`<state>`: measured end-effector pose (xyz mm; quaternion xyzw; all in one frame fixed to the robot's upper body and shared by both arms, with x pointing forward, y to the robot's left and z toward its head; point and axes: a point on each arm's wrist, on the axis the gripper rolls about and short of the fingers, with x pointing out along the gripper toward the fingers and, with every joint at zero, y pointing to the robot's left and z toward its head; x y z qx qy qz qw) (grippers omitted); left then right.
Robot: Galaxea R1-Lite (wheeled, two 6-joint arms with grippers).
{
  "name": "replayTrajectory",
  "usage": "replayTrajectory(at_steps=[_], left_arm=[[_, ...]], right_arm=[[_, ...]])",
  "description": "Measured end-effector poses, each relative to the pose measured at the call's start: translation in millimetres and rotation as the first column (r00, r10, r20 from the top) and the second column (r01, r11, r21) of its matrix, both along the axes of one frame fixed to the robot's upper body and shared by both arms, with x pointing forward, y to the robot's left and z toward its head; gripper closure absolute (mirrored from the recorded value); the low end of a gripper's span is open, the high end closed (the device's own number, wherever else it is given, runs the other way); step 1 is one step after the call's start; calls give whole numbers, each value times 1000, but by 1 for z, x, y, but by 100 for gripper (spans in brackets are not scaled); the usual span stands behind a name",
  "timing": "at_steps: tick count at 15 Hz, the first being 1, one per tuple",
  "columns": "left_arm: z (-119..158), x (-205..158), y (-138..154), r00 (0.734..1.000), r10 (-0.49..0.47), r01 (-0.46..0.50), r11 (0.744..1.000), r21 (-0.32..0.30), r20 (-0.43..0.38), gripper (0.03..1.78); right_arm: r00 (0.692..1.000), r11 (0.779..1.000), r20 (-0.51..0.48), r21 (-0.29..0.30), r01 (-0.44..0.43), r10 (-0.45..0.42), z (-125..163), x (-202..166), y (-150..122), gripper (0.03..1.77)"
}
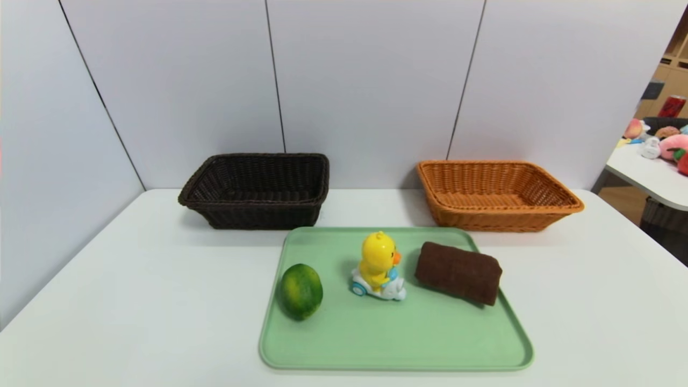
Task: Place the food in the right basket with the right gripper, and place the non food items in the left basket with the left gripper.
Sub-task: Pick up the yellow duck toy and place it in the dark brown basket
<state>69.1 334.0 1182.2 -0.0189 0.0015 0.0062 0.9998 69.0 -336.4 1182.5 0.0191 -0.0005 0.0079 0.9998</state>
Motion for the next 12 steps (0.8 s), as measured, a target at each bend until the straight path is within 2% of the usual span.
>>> replayTrajectory(at_steps=[12], left_arm=[[0,0,0,1000,0,0,1000,0,0,12]], right_arm=[[1000,1000,1,0,0,0,0,0,0,10]])
